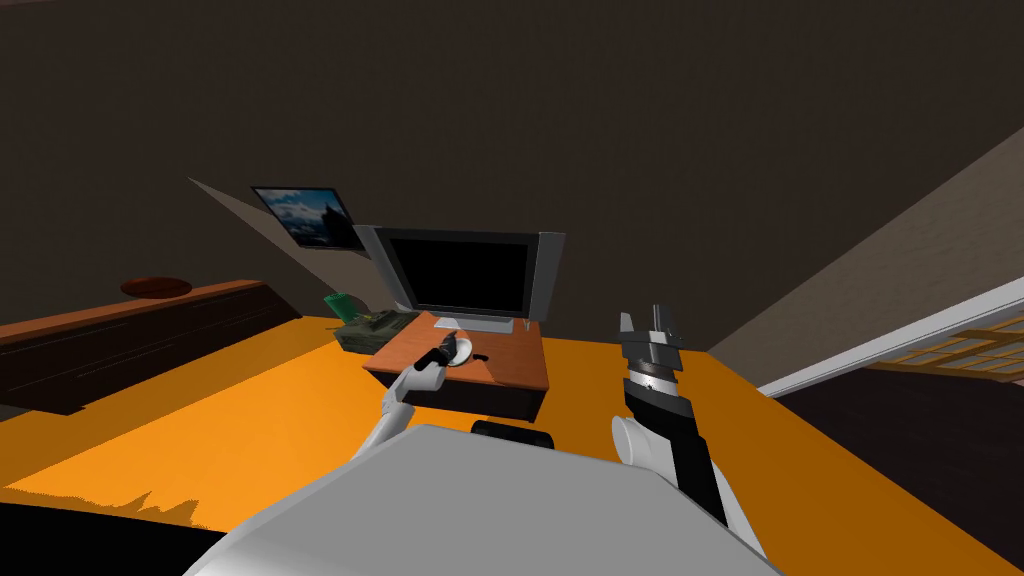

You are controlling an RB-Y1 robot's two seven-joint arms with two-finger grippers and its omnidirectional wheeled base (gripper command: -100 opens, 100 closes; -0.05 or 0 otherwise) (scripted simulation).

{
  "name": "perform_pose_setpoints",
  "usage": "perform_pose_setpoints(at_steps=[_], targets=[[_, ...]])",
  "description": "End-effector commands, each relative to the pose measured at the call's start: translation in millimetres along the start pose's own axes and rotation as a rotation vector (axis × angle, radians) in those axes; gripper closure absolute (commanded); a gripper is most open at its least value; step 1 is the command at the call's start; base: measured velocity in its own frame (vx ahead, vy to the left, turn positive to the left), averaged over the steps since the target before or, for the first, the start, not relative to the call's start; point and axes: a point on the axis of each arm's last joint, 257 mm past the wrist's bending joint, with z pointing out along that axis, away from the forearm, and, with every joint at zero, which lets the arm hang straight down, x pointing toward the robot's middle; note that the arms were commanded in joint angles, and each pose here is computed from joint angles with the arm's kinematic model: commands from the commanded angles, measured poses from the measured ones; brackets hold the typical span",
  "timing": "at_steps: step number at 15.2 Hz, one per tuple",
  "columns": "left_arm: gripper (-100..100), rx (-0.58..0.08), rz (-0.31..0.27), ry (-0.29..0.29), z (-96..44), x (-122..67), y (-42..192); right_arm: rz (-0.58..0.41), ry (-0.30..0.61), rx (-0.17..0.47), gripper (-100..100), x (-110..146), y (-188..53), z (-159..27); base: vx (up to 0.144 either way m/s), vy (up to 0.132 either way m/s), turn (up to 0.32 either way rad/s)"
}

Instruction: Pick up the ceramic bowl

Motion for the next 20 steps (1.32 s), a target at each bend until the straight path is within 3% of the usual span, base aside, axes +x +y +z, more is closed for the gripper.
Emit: perform_pose_setpoints(at_steps=[1,3,4,9,14,15,19,20], targets=[[-100,-0.064,-0.015,-0.01,6.7,-1.8,16.5,0.0,0.0,0.0,0,0.0,0.0,0.0,0.006,0.014,0.007],[-100,-0.085,-0.015,-0.014,6.3,-2.6,21.9,0.0,0.0,0.0,0,0.0,0.0,0.0,0.006,0.014,0.002],[-100,-0.133,-0.028,-0.021,10.9,-3.9,34.8,0.0,0.0,0.0,0,0.0,0.0,0.0,0.007,0.012,0.005],[-100,-0.255,-0.054,-0.04,15.9,-6.1,66.2,0.0,0.0,0.0,0,0.0,0.0,0.0,0.011,0.016,0.003],[-100,-0.335,-0.066,-0.052,14.9,-7.2,86.3,0.0,0.0,0.0,0,0.0,0.0,0.0,0.013,0.013,0.001],[-100,-0.384,-0.077,-0.058,15.3,-7.0,98.1,0.0,0.0,0.0,0,0.0,0.0,0.0,0.014,0.014,0.003],[-100,-0.445,-0.088,-0.067,13.4,-6.7,112.6,0.0,0.0,0.0,0,0.0,0.0,0.0,0.021,0.017,0.0],[-100,-0.493,-0.098,-0.073,12.1,-5.9,123.3,0.0,0.0,0.0,0,0.0,0.0,0.0,0.023,0.015,-0.001]])
